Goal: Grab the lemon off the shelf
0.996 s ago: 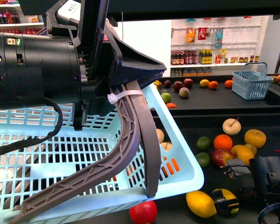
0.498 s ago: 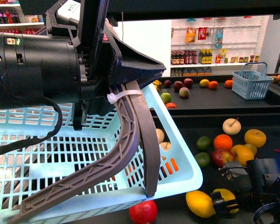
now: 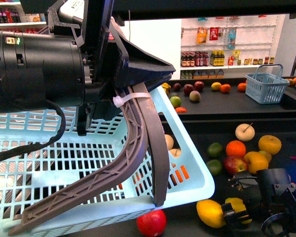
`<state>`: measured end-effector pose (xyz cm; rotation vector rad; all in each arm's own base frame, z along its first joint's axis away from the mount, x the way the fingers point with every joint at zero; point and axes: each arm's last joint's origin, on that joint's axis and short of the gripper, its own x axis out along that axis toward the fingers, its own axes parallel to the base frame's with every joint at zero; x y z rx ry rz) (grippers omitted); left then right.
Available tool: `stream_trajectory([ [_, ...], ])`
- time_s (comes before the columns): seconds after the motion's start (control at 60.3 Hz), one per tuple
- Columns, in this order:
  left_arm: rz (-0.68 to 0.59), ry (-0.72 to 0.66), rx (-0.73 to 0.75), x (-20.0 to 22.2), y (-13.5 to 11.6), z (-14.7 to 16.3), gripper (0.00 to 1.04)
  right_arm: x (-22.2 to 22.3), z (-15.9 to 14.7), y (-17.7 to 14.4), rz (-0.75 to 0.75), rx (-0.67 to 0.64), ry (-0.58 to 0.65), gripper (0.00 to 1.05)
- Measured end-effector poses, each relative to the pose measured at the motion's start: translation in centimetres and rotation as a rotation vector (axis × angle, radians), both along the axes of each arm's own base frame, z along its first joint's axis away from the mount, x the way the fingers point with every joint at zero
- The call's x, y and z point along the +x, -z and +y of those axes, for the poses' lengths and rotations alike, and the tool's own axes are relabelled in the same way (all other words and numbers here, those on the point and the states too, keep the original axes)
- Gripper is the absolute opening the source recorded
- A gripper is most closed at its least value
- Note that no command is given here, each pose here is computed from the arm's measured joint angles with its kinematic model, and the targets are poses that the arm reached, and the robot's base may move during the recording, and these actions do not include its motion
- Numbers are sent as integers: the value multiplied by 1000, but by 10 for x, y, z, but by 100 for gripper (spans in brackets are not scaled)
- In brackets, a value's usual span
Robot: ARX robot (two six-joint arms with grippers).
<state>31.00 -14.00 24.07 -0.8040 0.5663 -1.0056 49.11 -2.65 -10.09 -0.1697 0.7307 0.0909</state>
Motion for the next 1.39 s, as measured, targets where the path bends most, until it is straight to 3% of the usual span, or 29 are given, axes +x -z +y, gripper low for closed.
stream_trajectory([
  [0.332,0,0,0,0,0,0,7,-2,-1,2,2,3,2,54],
  [0.564,0,0,0,0,0,0,7,-7,-4,-5,-10,43,63,48],
  [0.697,0,0,0,0,0,0,7,-9,-5,-29,-78,58,87,48],
  [0.963,0,0,0,0,0,0,7,-17,1,-130,-309,208,44,48],
  [1.162,0,0,0,0,0,0,7,-59,9,-244,-506,492,-35,48],
  [1.394,0,0,0,0,0,0,7,-115,30,-290,-512,718,-235,47],
])
